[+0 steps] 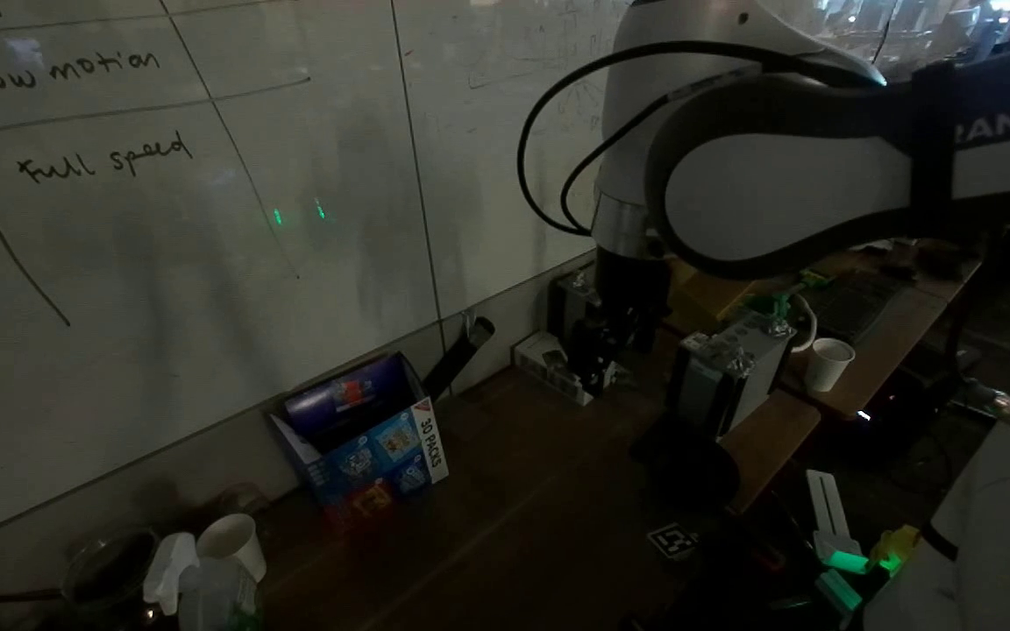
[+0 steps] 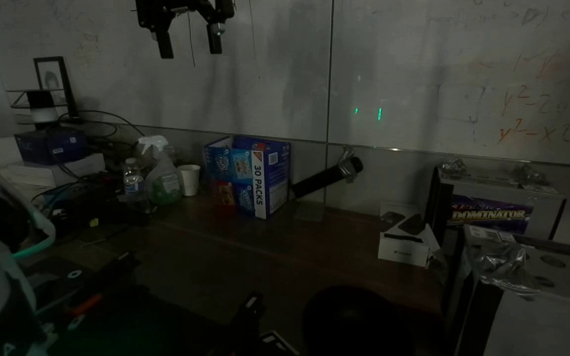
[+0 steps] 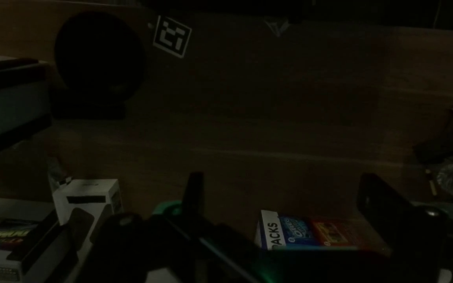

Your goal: Put the white ropes in the blue box

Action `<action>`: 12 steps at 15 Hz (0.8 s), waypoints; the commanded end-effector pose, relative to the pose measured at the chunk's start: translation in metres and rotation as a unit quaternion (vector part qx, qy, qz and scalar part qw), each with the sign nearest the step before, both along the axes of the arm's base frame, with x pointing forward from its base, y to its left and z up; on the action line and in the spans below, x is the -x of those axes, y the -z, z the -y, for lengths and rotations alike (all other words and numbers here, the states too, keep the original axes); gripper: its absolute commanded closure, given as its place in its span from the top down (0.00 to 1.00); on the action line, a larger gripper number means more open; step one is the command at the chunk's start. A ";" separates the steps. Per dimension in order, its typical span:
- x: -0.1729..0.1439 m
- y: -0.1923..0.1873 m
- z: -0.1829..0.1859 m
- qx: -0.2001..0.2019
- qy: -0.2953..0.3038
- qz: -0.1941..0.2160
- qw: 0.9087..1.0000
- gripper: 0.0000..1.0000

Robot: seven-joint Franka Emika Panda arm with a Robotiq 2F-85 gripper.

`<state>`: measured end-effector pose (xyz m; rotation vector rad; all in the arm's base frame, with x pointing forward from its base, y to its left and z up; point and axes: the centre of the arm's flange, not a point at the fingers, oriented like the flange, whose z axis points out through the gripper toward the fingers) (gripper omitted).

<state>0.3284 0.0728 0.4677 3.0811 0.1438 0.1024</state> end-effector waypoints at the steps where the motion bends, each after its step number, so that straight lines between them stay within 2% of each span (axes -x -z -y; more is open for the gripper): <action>1: 0.001 0.001 0.001 0.000 0.002 0.000 1.000 1.00; 12: 0.003 0.001 0.002 -0.001 0.004 0.001 1.000 1.00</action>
